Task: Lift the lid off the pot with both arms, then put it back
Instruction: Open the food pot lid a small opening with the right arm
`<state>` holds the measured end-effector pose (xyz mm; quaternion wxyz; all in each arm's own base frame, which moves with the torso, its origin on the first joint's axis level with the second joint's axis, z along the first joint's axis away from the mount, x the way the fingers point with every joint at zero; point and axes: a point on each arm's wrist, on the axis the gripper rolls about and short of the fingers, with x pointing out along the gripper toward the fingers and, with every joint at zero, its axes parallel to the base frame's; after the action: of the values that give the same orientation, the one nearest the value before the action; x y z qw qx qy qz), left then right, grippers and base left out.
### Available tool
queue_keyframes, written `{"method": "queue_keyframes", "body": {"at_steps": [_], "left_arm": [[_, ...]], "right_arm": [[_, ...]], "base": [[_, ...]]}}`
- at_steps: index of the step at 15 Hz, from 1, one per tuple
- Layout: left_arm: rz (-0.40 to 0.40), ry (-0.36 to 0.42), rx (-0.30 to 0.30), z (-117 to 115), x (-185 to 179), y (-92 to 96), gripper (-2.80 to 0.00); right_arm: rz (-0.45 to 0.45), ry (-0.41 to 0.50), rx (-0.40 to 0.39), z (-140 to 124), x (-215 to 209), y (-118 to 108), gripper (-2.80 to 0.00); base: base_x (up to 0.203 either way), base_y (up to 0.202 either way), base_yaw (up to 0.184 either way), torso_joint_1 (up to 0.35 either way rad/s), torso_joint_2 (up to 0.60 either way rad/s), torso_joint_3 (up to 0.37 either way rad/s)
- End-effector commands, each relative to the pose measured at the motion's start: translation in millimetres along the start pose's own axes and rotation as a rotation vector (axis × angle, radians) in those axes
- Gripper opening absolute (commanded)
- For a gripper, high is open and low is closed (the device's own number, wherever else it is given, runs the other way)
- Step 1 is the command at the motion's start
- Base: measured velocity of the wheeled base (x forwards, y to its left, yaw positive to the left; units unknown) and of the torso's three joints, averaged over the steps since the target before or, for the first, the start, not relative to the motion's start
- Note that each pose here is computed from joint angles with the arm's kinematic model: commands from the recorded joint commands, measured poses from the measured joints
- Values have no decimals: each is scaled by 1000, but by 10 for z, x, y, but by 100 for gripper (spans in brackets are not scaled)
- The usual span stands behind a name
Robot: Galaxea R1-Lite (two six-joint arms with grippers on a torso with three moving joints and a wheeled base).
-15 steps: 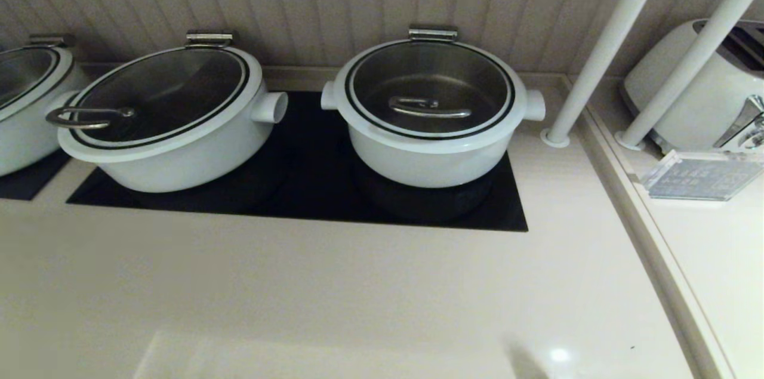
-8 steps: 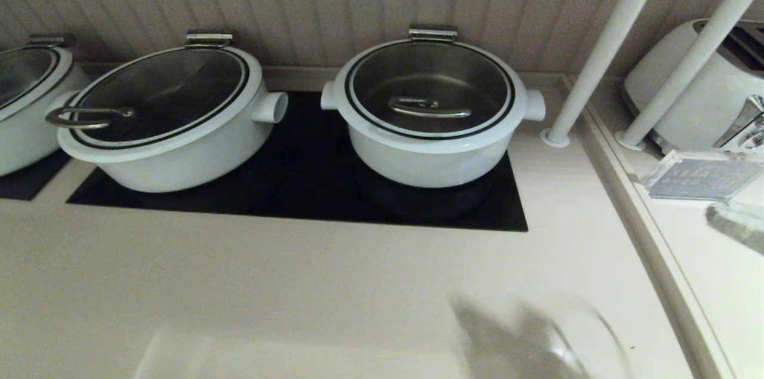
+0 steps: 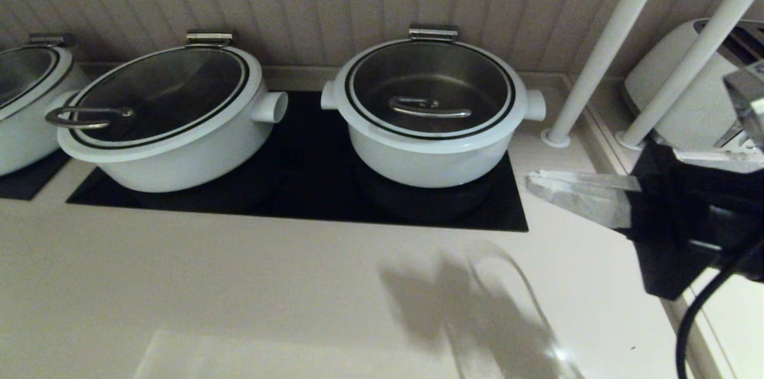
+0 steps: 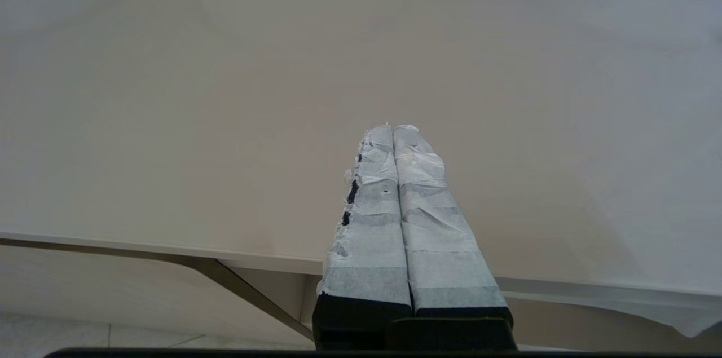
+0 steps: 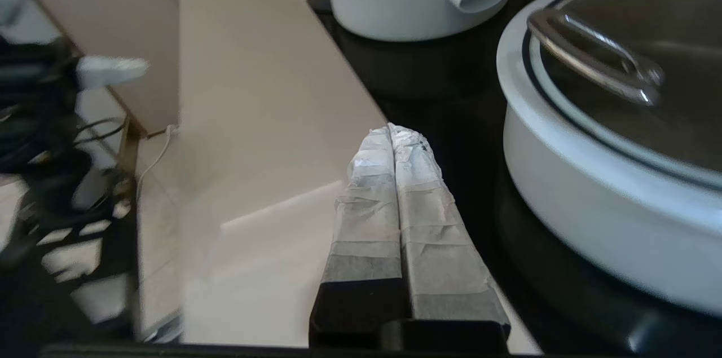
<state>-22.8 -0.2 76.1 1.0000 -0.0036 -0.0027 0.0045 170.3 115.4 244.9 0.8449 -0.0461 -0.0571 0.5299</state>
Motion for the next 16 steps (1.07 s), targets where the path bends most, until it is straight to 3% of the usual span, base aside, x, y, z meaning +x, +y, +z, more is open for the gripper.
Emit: {"method": "queue_keyframes", "body": {"at_steps": [1,11,16], "left_arm": [[2,-1,-2,0,0,0,-280],[2,-1,-2,0,0,0,-280],[2,-1,-4,0,0,0,-280]], "right_arm": [[23,36,27,-133,326,-65,-280],[-86,60,28,-246,864,-318,-280],[-173,86,32,-308,997,-288,-280]], "base": [[0,0,0,0,0,0],[0,0,0,0,0,0],[0,0,0,0,0,0]]}}
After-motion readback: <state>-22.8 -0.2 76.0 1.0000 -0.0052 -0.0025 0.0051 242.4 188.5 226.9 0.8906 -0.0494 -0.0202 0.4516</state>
